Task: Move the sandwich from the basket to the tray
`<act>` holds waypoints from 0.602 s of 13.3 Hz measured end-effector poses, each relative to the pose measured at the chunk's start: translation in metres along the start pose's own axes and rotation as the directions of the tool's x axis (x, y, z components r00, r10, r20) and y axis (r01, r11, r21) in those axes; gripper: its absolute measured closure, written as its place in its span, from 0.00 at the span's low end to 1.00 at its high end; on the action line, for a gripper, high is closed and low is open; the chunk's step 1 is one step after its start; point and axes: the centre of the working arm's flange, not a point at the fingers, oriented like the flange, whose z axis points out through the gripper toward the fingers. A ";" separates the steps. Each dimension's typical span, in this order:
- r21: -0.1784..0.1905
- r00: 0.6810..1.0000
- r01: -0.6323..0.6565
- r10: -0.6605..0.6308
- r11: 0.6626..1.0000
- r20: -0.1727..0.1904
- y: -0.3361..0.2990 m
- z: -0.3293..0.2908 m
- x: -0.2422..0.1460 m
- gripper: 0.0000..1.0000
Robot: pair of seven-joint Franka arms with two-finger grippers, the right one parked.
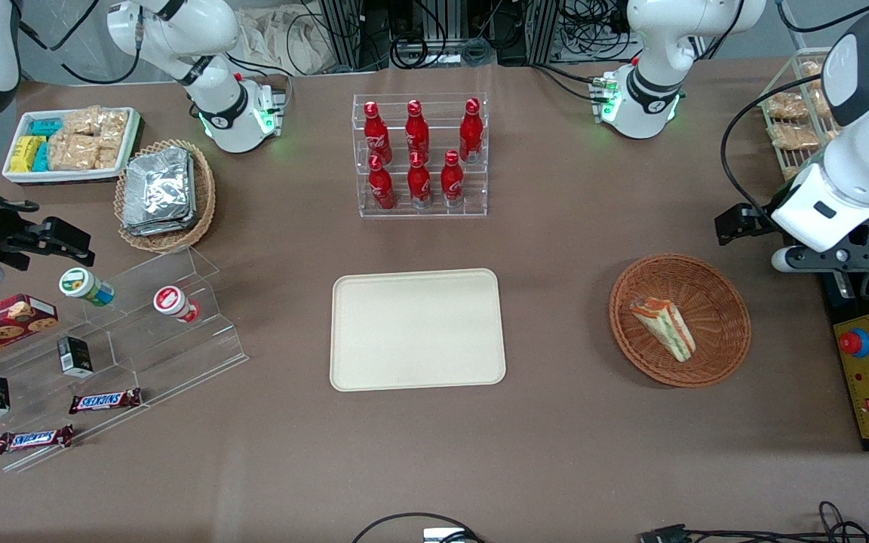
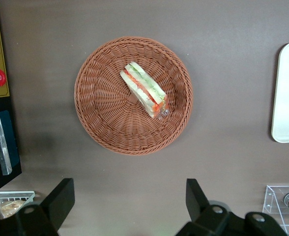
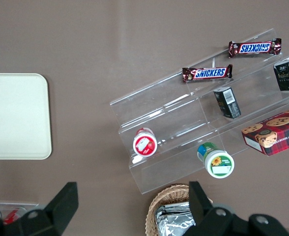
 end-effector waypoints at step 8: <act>-0.011 1.000 0.006 -0.006 1.000 0.004 -0.002 0.002 0.000 0.00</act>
